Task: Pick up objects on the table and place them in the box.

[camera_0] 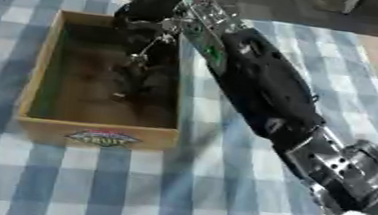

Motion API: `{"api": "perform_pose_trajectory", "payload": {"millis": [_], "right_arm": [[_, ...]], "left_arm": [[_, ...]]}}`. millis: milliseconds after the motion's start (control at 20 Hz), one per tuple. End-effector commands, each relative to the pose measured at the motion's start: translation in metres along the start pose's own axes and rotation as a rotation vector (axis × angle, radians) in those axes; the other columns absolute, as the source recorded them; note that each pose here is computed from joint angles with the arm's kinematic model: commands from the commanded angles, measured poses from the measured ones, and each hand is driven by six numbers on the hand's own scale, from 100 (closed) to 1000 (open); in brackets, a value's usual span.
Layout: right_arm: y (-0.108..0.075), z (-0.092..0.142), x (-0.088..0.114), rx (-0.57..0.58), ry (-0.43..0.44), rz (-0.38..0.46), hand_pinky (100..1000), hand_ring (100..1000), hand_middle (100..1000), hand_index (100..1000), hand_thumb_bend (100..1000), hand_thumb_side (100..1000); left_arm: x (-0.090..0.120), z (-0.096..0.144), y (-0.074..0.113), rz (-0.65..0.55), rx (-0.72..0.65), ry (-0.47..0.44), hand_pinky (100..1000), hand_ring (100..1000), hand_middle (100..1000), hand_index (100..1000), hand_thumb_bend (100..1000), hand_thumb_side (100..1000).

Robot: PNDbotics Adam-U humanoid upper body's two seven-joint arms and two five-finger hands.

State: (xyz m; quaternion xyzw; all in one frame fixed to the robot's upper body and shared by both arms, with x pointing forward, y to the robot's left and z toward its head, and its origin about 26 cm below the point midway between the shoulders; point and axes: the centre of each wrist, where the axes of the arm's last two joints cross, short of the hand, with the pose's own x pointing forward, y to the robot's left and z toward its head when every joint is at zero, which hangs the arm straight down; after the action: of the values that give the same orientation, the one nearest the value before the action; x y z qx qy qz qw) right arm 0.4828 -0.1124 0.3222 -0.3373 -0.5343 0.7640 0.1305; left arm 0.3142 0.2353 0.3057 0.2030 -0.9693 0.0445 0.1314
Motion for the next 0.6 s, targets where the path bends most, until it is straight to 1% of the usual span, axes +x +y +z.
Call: {"api": "perform_pose_trajectory", "payload": {"millis": [50, 400, 600], "right_arm": [[-0.022, 0.016, -0.01, -0.067, 0.031, 0.012, 831, 931, 812, 895, 630, 420], [-0.035, 0.03, -0.018, -0.133, 0.068, -0.005, 832, 931, 813, 902, 644, 431], [-0.047, 0.037, -0.019, -0.182, 0.069, -0.014, 831, 928, 810, 901, 648, 441]], "left_arm": [[0.006, -0.005, 0.002, 0.0, 0.002, -0.028, 855, 878, 883, 878, 100, 678], [0.005, -0.004, 0.003, -0.003, -0.001, -0.024, 854, 878, 882, 878, 100, 677], [0.005, -0.004, 0.003, -0.005, -0.002, -0.021, 854, 878, 882, 878, 100, 676]]}}
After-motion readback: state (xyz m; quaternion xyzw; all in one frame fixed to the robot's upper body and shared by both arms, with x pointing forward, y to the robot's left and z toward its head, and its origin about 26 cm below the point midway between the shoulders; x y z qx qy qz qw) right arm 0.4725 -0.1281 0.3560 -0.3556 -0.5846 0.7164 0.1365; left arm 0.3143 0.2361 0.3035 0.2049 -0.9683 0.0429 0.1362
